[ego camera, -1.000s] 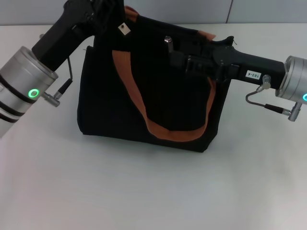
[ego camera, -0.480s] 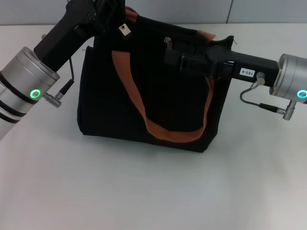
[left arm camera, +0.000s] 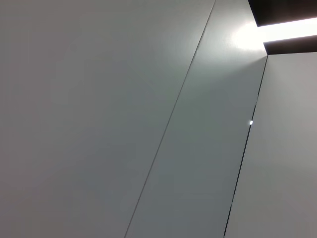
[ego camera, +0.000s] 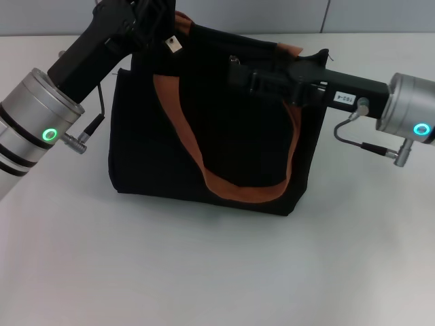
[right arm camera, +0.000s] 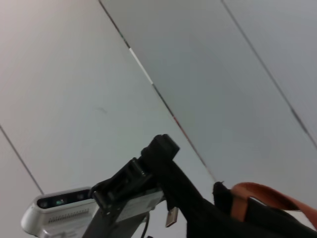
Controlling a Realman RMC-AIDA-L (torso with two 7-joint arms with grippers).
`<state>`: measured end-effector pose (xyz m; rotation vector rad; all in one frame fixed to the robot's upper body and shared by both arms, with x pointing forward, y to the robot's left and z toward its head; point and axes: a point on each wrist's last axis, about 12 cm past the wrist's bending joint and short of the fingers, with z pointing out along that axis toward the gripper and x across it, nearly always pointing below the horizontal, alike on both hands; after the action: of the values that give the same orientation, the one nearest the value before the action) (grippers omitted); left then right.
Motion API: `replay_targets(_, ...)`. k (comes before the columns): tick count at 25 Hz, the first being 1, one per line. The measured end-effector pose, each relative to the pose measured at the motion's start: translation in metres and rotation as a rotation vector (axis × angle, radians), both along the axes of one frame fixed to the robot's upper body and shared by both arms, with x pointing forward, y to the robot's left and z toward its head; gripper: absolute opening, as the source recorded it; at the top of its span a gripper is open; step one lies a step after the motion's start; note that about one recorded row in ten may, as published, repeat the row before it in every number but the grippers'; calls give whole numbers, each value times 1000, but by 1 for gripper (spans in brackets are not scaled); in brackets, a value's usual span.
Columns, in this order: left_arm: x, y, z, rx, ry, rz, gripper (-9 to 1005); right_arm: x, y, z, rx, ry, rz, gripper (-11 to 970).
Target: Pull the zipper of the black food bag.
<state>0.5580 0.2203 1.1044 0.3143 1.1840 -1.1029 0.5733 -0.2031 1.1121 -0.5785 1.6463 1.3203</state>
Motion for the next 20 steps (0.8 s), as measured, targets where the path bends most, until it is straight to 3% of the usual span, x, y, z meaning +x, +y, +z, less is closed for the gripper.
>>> replay_targets(20,-1,-1,-1,-4,4,-2,24,2,10,-1,25,81,20,644)
